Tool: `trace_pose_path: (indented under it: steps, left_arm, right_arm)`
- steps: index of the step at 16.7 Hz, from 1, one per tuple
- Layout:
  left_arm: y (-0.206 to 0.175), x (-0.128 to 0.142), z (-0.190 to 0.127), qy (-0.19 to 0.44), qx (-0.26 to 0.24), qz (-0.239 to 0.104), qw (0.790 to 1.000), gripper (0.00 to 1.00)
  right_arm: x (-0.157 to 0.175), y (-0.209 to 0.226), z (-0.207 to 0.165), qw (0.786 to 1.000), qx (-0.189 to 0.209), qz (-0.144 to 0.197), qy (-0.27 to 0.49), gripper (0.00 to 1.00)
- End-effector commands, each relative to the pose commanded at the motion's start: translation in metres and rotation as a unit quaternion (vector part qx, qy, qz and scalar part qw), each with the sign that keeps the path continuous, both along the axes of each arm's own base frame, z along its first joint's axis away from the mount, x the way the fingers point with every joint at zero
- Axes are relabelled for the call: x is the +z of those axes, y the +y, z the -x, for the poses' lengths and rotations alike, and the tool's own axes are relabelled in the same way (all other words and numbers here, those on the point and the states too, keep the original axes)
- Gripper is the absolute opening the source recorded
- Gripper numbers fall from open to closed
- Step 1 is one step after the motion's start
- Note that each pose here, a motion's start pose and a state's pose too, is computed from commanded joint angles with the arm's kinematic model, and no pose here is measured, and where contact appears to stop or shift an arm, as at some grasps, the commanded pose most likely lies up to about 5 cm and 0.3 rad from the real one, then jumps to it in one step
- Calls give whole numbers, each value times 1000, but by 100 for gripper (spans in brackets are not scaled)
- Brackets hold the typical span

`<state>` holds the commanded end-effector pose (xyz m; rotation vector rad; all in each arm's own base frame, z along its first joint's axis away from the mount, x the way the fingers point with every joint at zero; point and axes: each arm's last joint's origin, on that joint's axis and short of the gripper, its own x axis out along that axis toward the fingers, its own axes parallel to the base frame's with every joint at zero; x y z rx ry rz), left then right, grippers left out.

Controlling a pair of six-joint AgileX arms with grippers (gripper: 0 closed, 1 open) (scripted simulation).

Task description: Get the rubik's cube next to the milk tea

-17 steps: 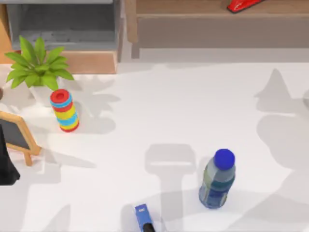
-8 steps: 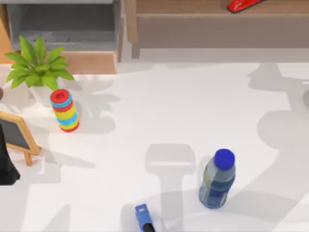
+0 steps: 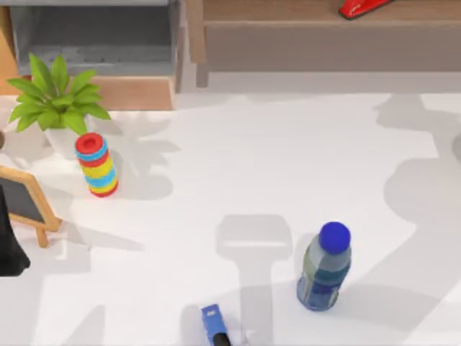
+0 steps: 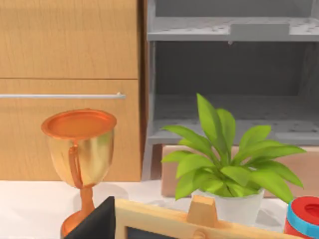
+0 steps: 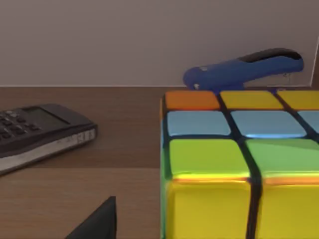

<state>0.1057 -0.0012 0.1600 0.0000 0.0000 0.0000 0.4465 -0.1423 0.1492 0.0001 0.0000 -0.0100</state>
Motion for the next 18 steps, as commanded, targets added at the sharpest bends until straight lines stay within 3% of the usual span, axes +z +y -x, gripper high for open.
trace_pose_path:
  steps: [12,18]
  left_arm:
    - [0,0,0,0,0,0,1000,100]
    - [0,0,0,0,0,0,1000,100]
  right_arm:
    - [0,0,0,1000,0,0,0,2]
    - [0,0,0,1000,0,0,0,0]
